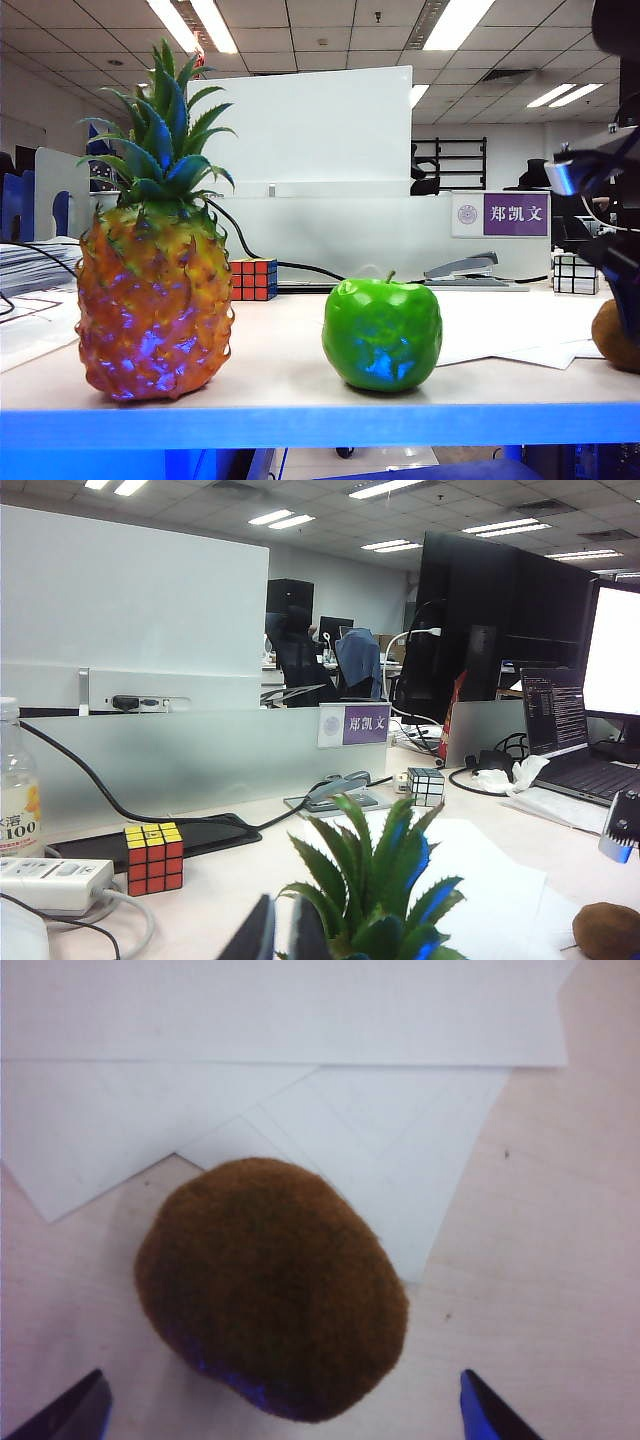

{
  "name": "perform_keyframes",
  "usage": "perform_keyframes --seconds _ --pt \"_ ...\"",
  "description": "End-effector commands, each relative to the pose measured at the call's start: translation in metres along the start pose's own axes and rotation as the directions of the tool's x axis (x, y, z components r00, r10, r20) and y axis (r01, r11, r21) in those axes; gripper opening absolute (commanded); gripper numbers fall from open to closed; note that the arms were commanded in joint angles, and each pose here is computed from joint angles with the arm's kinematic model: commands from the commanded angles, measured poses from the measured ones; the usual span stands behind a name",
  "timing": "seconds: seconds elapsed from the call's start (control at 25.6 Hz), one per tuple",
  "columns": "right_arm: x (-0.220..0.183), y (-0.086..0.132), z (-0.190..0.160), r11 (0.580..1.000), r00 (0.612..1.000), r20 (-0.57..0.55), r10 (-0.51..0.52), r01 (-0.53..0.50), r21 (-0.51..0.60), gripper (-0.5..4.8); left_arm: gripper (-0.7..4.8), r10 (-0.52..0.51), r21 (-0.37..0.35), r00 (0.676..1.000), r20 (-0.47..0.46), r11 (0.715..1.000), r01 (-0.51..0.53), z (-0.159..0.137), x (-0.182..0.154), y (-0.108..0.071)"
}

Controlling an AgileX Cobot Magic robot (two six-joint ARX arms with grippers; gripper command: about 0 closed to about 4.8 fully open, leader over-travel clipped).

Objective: Arrange all the fruits from large to small from left to right in a row.

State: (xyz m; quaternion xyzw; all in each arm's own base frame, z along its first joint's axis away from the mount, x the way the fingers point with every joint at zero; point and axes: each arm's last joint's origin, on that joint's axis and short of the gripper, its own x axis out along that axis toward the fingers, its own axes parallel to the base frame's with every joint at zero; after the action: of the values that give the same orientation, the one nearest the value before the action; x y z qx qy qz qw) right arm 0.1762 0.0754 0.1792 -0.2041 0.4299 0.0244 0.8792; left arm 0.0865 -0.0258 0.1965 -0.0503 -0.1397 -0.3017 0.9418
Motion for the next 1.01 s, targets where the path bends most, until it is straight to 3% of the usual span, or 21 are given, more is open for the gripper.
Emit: perform_keyframes --seconds 0.04,0.27,0.43,0.47,0.66,0.82,1.01 --pt "0.004 0.001 0.003 1.0 1.0 0.008 -0.017 0.017 0.018 4.79 0.35 -0.007 0.008 1.0 0.013 1.0 0.007 0.002 0.0 0.0" --pt "0.006 0.0 0.004 0.998 0.998 0.017 -0.06 0.059 0.037 4.79 0.35 -0.007 0.012 1.0 0.015 1.0 0.007 0.002 0.0 -0.001" --pt "0.007 -0.004 0.004 0.995 0.997 0.007 -0.082 0.081 0.059 2.54 0.35 -0.007 0.012 1.0 0.014 1.0 0.007 0.002 0.0 -0.001" --pt "0.008 -0.006 0.004 0.994 0.996 0.003 -0.087 0.087 0.069 2.29 0.35 -0.007 0.012 1.0 0.015 1.0 0.007 0.002 0.0 -0.001" --pt "0.011 -0.015 0.003 0.988 0.995 -0.018 -0.101 0.103 0.113 1.9 0.35 -0.007 0.012 1.0 0.015 1.0 0.007 0.002 0.0 -0.001" --pt "0.012 -0.016 0.003 0.988 0.996 -0.014 -0.089 0.09 0.125 0.6 0.35 -0.007 0.012 1.0 0.015 1.0 0.007 0.002 0.0 -0.001" --pt "0.012 -0.016 0.004 0.988 0.996 -0.008 -0.084 0.085 0.129 0.56 0.35 -0.007 0.012 1.0 0.015 1.0 0.006 0.002 0.0 -0.001"
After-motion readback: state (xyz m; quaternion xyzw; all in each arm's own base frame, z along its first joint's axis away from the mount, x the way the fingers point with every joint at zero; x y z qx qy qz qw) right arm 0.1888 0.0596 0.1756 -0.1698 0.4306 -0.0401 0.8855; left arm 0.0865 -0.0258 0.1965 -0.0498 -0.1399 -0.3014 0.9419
